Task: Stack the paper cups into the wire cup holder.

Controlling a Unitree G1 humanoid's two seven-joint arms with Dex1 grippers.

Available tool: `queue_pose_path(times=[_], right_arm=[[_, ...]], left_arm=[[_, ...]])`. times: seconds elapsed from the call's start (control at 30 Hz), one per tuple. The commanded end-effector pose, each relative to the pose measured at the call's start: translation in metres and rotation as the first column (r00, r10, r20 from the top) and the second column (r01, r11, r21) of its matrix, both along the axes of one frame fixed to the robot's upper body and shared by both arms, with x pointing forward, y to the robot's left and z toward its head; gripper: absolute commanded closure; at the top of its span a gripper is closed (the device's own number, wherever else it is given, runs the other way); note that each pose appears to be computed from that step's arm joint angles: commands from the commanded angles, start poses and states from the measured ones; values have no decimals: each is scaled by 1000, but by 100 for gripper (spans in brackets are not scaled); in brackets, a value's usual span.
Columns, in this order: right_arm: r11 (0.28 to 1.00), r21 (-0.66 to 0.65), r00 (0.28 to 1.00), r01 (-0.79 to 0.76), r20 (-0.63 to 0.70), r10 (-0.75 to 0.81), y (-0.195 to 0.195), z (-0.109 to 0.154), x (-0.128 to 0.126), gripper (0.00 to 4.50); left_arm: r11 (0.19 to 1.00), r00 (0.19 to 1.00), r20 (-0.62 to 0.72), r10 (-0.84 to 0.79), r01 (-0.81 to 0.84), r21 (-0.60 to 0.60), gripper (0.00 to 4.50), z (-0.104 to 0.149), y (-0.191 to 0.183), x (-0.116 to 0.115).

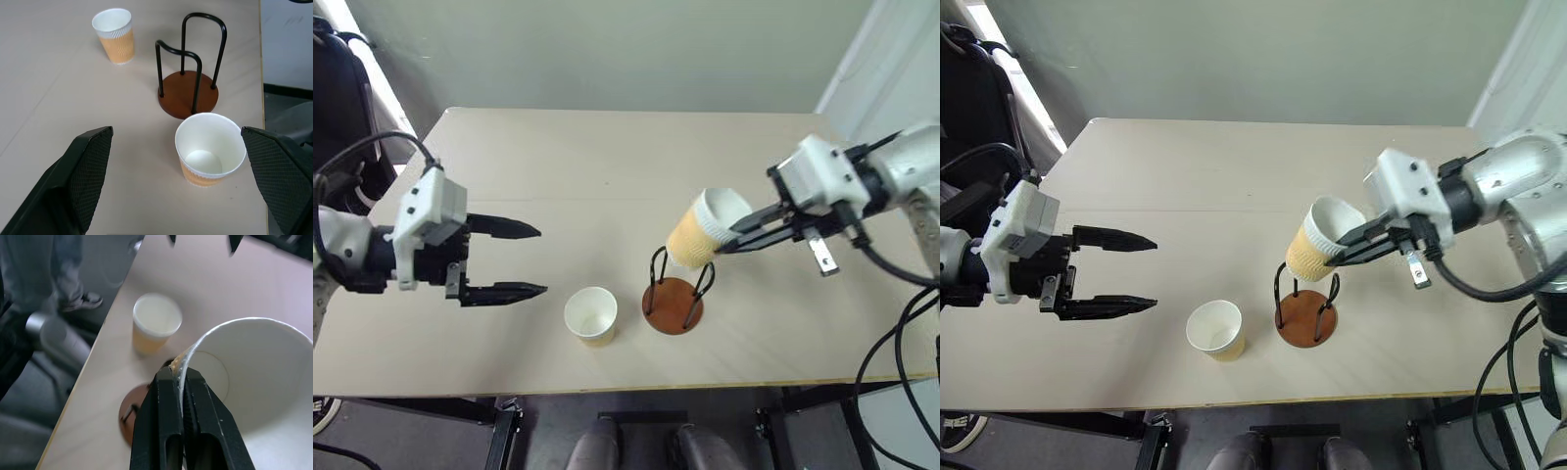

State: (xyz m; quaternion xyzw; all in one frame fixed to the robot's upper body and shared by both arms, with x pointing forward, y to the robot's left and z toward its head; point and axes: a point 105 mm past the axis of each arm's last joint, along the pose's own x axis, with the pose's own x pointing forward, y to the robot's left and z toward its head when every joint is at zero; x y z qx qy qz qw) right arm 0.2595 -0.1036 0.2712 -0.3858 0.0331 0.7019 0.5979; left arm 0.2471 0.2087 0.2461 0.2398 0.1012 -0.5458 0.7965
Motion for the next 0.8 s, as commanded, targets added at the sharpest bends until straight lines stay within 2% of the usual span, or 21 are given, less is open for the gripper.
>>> queue_pose_path(times=[0.03,0.53,0.63,0.8], right_arm=[[999,-38,1000,-7,27,8,0,-7,4,447],[994,-110,999,-25,36,29,8,-31,16,447],[992,-120,998,-24,51,30,10,-33,18,393],[996,-83,997,-19,77,25,15,-23,21,214]], left_arm=[[1000,999,51,-4,3,18,0,8,-2,-6],[999,999,46,28,-30,36,0,6,0,-11],[999,998,48,31,-33,37,0,6,0,-12],[998,998,49,38,-40,40,0,7,0,-13]])
